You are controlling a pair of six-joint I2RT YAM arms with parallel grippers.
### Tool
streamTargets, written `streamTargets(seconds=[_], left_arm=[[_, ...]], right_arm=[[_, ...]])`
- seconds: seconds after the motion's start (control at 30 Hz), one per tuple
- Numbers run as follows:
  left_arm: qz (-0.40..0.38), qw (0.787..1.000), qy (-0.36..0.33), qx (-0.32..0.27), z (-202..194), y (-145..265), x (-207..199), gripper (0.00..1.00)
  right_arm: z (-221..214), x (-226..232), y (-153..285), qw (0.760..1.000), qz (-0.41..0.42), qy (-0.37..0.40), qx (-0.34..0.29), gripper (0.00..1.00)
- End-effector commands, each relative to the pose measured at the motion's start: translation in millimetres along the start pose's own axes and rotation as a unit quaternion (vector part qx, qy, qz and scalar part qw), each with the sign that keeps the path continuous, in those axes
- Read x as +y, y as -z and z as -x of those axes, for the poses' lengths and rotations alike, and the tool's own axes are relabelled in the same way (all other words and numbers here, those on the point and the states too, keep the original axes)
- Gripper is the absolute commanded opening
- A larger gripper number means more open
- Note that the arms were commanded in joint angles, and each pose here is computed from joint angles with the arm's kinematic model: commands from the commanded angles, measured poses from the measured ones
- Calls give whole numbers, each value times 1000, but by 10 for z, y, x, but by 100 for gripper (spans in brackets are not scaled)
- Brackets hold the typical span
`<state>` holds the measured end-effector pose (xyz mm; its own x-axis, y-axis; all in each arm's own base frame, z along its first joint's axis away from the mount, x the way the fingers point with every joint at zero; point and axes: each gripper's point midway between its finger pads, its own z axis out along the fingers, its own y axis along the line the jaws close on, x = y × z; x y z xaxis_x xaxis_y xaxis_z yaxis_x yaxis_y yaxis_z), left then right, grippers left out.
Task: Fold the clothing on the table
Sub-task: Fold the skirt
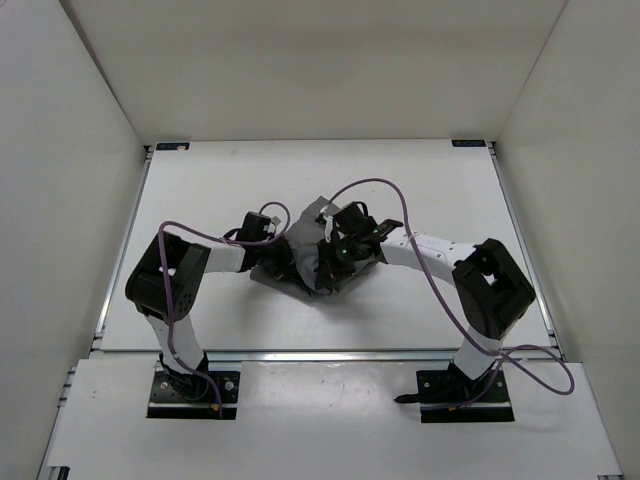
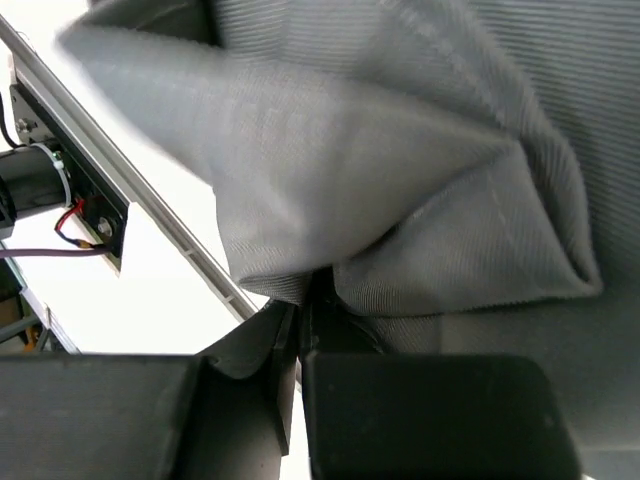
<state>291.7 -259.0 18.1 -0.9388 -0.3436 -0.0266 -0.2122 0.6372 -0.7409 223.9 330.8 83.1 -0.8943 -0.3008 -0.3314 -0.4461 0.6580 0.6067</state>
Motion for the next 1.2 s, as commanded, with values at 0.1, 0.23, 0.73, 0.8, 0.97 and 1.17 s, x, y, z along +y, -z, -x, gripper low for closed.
streamTargets(seconds=[0.1, 0.23, 0.73, 0.8, 0.97, 1.17], left_arm=[[-1, 998, -28, -52, 147, 341, -141, 0], [-1, 996, -36, -81, 183, 625, -211, 0], [138, 984, -23, -112, -128, 865, 669, 0], [131, 985, -17, -111, -90, 787, 671, 0], [113, 989, -8, -98, -66, 654, 596, 0], [97, 991, -3, -88, -51, 527, 558, 0]], right_arm=[[316, 191, 23, 998, 37, 31, -43, 0], [662, 276, 24, 997, 35, 49, -53, 0], [720, 464, -112, 996, 44, 71, -31, 0], [711, 483, -138, 996, 50, 68, -29, 0], [734, 623, -196, 995, 57, 84, -23, 0], [683, 777, -325, 994, 71, 85, -4, 0]])
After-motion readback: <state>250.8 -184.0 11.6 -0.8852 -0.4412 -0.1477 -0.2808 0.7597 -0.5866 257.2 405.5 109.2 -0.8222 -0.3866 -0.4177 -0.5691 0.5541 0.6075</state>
